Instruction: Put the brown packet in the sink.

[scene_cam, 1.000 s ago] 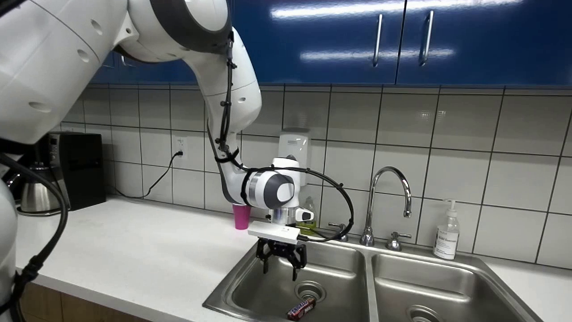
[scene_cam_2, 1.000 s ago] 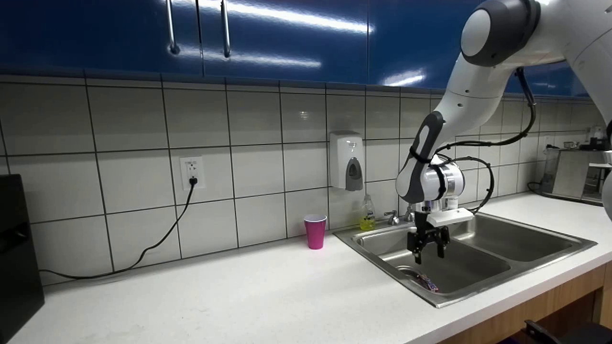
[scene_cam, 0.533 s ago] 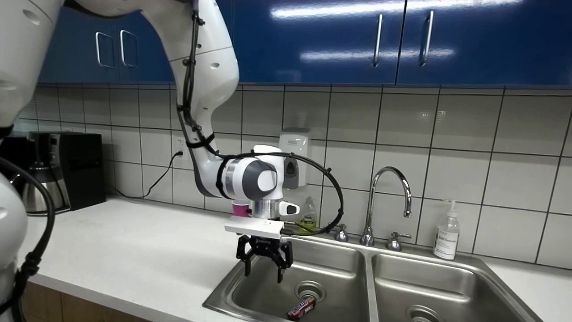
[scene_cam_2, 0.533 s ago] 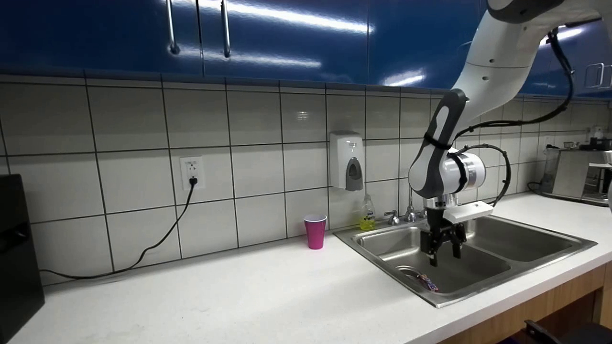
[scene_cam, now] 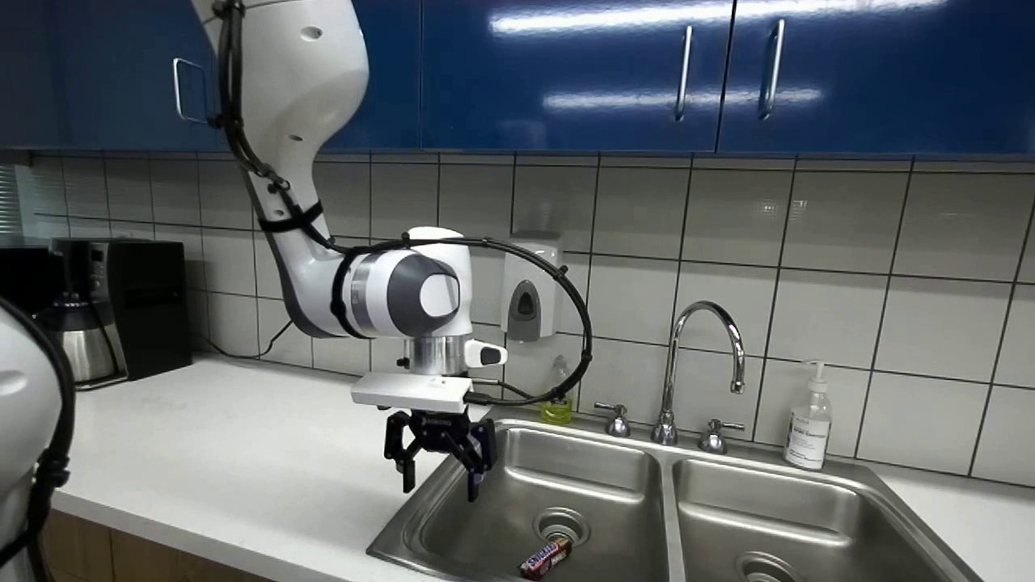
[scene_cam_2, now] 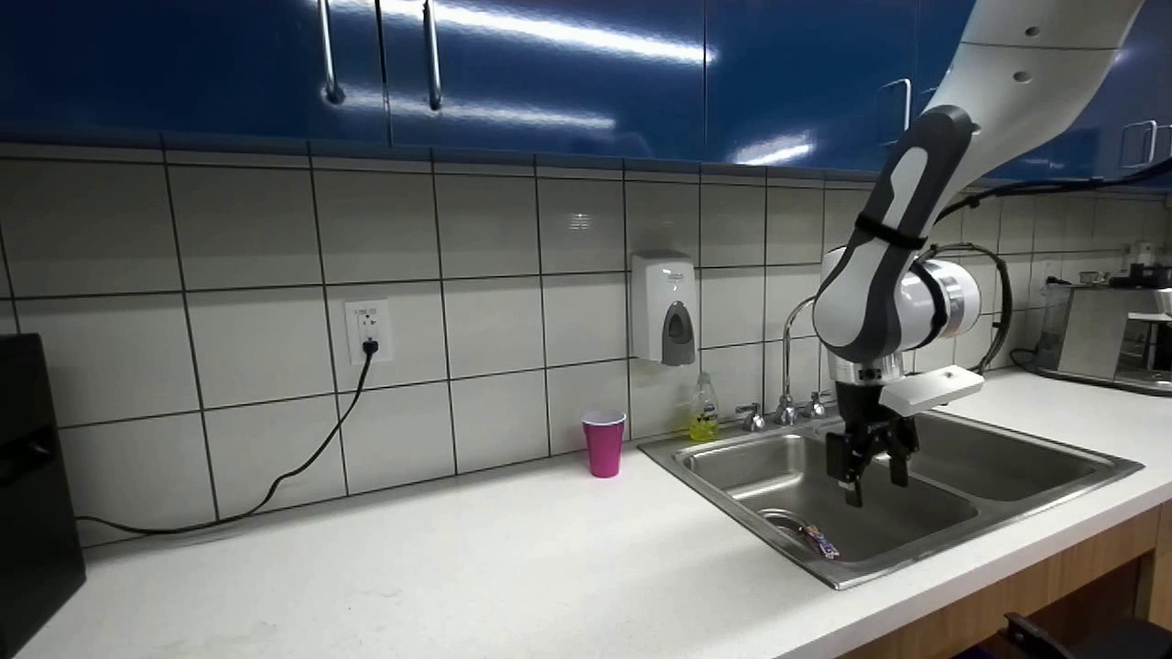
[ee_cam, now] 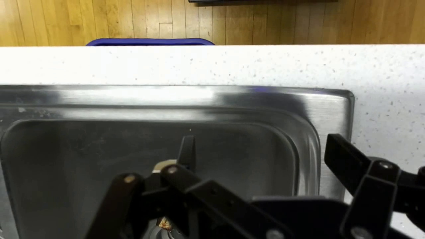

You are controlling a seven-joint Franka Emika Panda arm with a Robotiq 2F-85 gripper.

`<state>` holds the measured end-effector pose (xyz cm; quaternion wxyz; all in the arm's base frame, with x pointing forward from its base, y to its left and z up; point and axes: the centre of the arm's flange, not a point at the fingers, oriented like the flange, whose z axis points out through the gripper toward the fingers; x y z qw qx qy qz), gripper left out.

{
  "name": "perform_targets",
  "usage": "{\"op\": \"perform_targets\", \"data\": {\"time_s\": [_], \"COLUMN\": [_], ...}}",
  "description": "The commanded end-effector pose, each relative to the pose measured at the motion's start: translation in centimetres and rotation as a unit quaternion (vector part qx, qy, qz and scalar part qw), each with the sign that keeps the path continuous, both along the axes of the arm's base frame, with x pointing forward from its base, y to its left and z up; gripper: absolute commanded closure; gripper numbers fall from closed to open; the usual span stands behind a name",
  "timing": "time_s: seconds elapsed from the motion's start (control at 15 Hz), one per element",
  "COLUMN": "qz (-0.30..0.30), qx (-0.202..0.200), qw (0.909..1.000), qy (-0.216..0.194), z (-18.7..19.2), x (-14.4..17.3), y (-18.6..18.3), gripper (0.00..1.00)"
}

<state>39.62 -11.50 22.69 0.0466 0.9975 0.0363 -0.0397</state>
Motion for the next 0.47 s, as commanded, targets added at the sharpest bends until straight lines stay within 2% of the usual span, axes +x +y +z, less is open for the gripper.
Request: {"op": "perform_targets", "data": {"time_s": [0.0,0.07,0.13,0.4], "qz": [0.003,0.01,0.009,0.013], "qx": [-0.019,-0.022,-0.01,-0.013], "qw": [0.9997,0.9997,0.9999,0.9998], "qy": [-0.013,-0.012,-0.006,-0.009], "z": [2.3,2.4,1.0,1.5], "x": [-3.2,-3.6,-1.6,-2.6], "y": [1.4,1.7,0.8,1.2], "gripper": [0.0,0.0,0.0,0.0]}}
